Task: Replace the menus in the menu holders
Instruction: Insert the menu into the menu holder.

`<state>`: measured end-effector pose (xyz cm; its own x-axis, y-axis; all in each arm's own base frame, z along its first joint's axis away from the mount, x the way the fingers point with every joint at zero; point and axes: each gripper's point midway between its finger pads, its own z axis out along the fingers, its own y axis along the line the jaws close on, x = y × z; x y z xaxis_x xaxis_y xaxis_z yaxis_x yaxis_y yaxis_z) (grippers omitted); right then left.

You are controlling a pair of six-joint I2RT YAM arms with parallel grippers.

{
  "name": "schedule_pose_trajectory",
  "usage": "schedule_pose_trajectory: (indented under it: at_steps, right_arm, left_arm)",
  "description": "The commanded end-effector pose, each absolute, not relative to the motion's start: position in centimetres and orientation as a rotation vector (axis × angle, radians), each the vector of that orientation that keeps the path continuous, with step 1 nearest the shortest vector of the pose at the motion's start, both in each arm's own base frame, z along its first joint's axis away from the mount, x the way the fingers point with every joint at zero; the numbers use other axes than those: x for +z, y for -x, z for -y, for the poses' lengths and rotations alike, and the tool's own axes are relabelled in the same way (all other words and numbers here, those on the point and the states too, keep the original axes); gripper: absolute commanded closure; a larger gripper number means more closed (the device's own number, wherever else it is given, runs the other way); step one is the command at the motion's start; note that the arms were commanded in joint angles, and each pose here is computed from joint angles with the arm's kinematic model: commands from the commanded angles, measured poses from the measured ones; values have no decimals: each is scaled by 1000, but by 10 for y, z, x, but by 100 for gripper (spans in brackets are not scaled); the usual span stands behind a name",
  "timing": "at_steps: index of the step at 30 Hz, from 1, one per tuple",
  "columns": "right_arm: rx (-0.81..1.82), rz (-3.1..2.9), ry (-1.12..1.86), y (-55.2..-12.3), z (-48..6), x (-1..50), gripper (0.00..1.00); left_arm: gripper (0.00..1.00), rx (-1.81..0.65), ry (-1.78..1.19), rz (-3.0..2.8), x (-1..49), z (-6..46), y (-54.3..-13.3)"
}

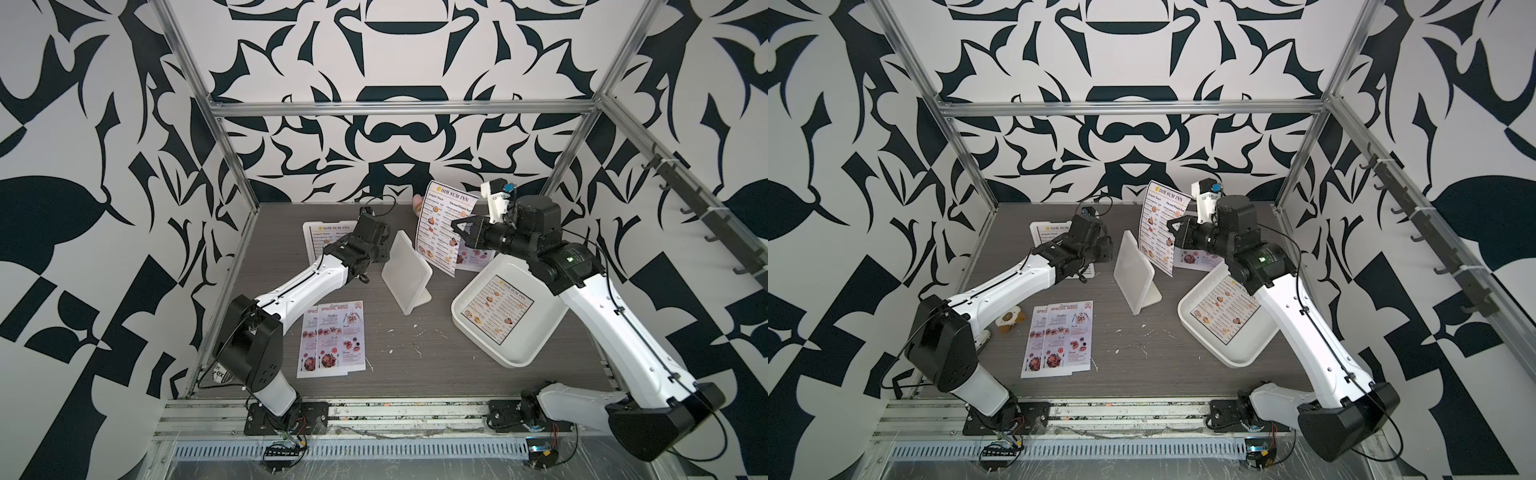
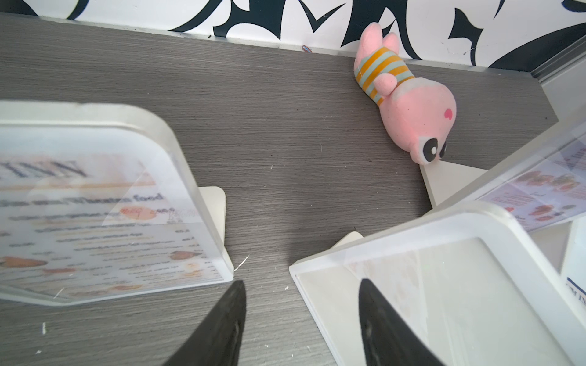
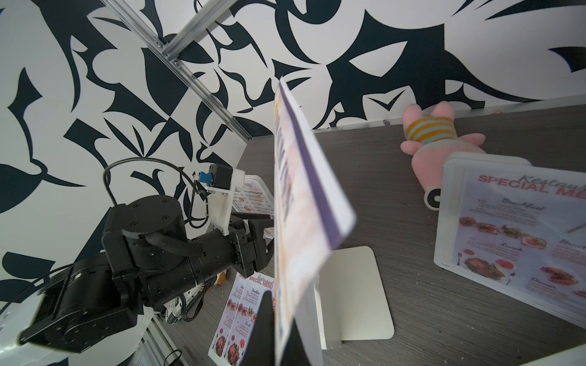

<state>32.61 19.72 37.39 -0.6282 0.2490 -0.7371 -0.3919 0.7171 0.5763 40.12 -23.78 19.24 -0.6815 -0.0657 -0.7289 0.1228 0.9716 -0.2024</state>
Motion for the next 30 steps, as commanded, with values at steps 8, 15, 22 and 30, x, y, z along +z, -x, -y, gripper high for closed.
schedule_pose_trajectory:
  at_steps: [8, 15, 22, 30]
  right_arm:
    - [954, -2036, 96, -334, -195, 379, 100]
    - [961, -2001, 97, -332, -193, 391, 100]
    - [961, -2008, 101, -321, -190, 399, 100]
    - [979, -1986, 95, -314, -188, 405, 100]
  left_arm:
    - [41, -323, -77, -2290, 197, 240, -398]
    - [41, -327, -91, -2295, 195, 242, -397]
    - [44, -379, -99, -2306, 192, 250, -396]
    - [44, -386, -104, -2311, 190, 254, -399]
